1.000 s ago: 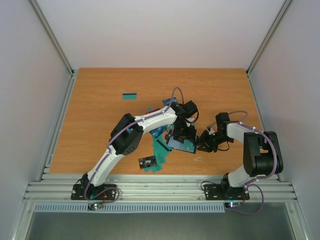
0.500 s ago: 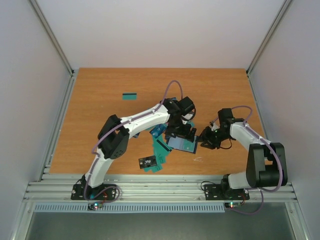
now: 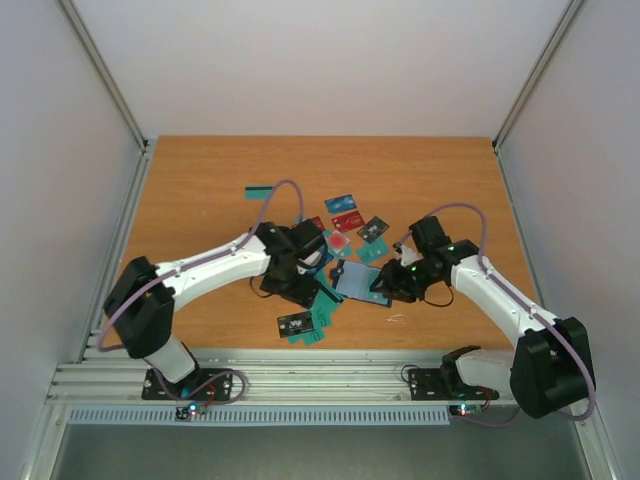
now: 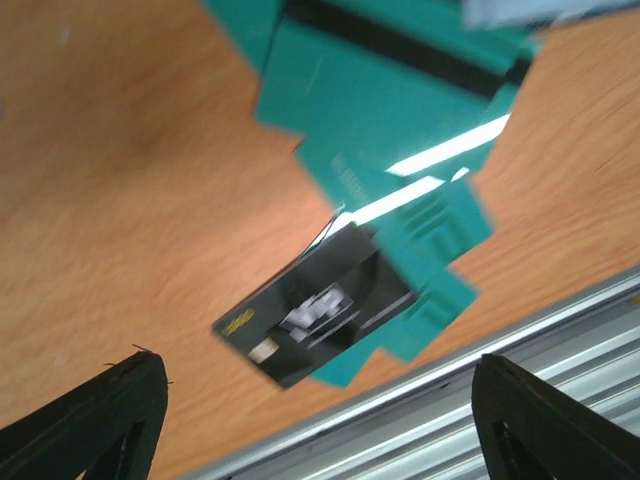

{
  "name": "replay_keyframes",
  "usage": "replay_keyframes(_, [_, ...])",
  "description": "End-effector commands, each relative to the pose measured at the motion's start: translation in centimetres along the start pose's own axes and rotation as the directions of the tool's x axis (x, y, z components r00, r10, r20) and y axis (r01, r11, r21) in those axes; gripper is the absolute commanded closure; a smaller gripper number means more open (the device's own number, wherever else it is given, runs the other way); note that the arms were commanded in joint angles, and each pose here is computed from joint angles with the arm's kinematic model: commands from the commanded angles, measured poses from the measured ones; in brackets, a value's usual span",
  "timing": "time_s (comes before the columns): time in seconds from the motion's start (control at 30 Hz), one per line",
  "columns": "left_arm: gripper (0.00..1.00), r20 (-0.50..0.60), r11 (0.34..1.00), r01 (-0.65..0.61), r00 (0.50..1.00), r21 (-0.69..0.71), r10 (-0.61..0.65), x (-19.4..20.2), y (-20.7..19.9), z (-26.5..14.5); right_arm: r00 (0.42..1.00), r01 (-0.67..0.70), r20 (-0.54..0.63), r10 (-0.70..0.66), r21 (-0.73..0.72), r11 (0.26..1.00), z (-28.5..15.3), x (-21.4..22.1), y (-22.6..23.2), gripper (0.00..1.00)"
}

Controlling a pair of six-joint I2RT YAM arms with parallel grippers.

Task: Put the credit cards into the card holder

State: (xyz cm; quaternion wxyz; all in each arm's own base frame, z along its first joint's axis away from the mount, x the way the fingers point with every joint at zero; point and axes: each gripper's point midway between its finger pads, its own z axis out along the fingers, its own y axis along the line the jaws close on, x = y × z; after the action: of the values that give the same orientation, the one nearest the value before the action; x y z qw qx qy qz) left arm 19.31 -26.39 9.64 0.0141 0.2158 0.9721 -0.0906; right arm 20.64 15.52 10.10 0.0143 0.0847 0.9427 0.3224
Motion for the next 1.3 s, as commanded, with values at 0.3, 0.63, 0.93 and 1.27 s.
replay_keyframes(0.3, [0.21, -0.063, 0.996, 0.04, 0.997, 0.086, -0.035, 4.1, 3.5, 3.6, 0.994, 0.109, -0.023, -0.109, 0.018, 0.994, 3.7, 6.8, 4.0, 0.54])
replay_keyframes(0.63, [0.22, -0.144, 0.986, -0.013, 0.989, 0.166, 0.037, 4.5, 2.7, 7.4, 0.981, 0.193, -0.016, -0.192, 0.118, 0.974, 5.8, 11.3, 4.4, 0.54])
replay_keyframes(0.93, [0.25, -0.204, 0.976, 0.034, 0.979, 0.216, 0.011, 6.4, 1.4, 7.4, 0.983, 0.171, 0.028, -0.181, 0.202, 0.964, 5.5, 11.6, 3.1, 0.55])
replay_keyframes(1.27, [0.26, -0.239, 0.964, 0.016, 0.97, 0.265, 0.05, 8.4, -2.5, 7.4, 0.988, 0.125, 0.062, -0.141, 0.217, 0.968, 5.4, 11.3, 2.1, 0.55])
